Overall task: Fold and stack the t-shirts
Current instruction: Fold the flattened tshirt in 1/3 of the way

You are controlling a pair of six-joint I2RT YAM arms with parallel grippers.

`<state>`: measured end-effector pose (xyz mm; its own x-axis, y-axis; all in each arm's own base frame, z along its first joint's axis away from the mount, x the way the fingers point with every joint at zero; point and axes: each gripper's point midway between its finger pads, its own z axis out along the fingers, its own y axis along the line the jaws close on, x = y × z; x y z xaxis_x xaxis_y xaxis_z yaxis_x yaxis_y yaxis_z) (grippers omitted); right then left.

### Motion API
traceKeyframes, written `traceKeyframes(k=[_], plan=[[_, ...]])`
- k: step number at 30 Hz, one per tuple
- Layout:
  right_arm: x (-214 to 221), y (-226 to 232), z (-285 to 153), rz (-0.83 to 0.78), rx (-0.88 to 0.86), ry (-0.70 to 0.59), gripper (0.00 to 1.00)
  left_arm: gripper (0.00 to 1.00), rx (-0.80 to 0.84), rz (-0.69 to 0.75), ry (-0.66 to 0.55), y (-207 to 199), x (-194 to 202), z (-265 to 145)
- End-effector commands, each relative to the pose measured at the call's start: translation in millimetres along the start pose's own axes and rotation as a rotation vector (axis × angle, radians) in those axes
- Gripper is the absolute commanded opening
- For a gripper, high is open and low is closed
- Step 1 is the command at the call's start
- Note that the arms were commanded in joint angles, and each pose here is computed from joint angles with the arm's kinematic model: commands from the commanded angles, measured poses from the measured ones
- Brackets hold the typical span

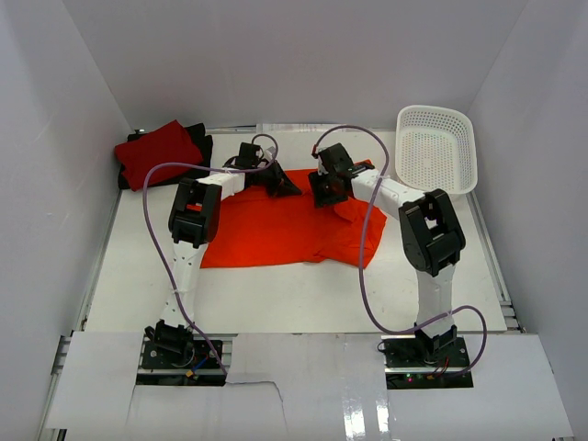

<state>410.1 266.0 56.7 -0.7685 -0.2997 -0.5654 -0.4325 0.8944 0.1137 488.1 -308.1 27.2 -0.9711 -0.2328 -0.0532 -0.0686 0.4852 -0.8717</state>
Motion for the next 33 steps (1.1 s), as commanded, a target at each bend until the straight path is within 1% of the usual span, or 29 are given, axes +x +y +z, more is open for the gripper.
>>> traceKeyframes(k=[1,11,17,24,27,28,30,33], plan=[[-12.2,-13.5,-1.7,0.035,0.057,-0.021,0.54,0.0,-0.031,0.029,-0.015,-10.6,1.0,-6.9],[-11.2,-25.5,11.5,0.078,0.069,-0.005,0.54,0.0,-0.041,0.033,-0.017,-9.1,0.9,-8.5],[-8.1,-25.2,20.2,0.102,0.054,0.009,0.52,0.0,-0.045,0.034,-0.014,-7.7,2.2,-8.7],[-17.9,-25.9,21.4,0.114,0.055,-0.04,0.48,0.0,-0.05,0.035,-0.012,-7.1,4.0,-9.0],[-19.7,-25.4,23.7,0.12,0.049,-0.041,0.42,0.0,-0.05,0.036,-0.015,-7.0,2.8,-9.6],[-21.9,-25.1,23.5,0.121,0.048,-0.047,0.38,0.0,-0.051,0.037,-0.014,-6.4,3.2,-9.5],[-22.2,-23.6,23.8,0.124,0.04,-0.049,0.36,0.0,-0.052,0.036,-0.012,-5.6,3.9,-8.4],[-23.5,-22.6,24.4,0.126,0.038,-0.053,0.3,0.0,-0.052,0.035,-0.011,-4.9,3.9,-8.9]])
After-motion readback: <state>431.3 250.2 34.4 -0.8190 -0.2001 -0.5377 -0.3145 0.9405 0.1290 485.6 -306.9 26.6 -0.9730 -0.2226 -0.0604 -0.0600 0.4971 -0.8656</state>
